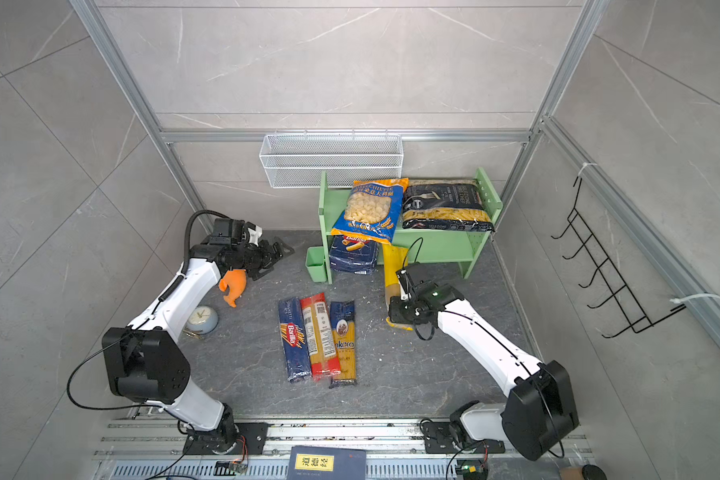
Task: Place and organize the pasta boxes and bags onto the shelf
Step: 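Carry the spaghetti packet to the lower shelf beside the rigatoni box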
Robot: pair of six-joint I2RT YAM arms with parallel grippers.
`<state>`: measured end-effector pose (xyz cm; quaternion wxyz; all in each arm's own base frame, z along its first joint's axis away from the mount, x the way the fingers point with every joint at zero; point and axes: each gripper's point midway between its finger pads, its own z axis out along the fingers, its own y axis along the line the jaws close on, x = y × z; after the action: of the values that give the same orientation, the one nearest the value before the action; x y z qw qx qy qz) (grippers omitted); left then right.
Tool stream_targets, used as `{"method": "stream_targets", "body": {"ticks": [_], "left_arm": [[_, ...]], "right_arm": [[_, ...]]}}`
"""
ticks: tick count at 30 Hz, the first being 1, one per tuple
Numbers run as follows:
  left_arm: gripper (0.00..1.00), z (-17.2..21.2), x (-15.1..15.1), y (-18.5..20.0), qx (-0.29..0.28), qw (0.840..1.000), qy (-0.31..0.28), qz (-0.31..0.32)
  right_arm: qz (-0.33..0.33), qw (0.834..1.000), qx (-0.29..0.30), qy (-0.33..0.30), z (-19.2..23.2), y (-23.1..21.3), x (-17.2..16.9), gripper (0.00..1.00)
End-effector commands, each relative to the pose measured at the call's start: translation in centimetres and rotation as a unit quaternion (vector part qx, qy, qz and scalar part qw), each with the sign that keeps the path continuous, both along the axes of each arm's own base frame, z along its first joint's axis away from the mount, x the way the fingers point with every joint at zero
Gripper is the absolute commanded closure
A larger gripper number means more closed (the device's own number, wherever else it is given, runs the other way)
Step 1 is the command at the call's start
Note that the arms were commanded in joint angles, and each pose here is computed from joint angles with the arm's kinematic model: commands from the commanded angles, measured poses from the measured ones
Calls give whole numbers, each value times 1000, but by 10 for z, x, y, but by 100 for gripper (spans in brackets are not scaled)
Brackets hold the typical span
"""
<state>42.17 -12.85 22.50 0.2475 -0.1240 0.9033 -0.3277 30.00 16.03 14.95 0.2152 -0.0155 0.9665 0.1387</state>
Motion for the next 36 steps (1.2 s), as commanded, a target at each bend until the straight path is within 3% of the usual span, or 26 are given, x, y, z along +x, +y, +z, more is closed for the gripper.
{"method": "stream_targets", "body": {"ticks": [1, 20, 36], "left_arm": [[1, 36, 1, 2, -4, 999, -47, -8], [1, 56, 17, 29, 5, 998, -63, 10], [2, 55, 31, 43, -6, 998, -60, 17]], "right_arm": [[15, 993, 20, -114, 47, 13, 52, 90], [-9, 985, 1, -171, 53, 15, 167, 90], [-19, 987, -13, -160, 50, 12, 193, 86]]}}
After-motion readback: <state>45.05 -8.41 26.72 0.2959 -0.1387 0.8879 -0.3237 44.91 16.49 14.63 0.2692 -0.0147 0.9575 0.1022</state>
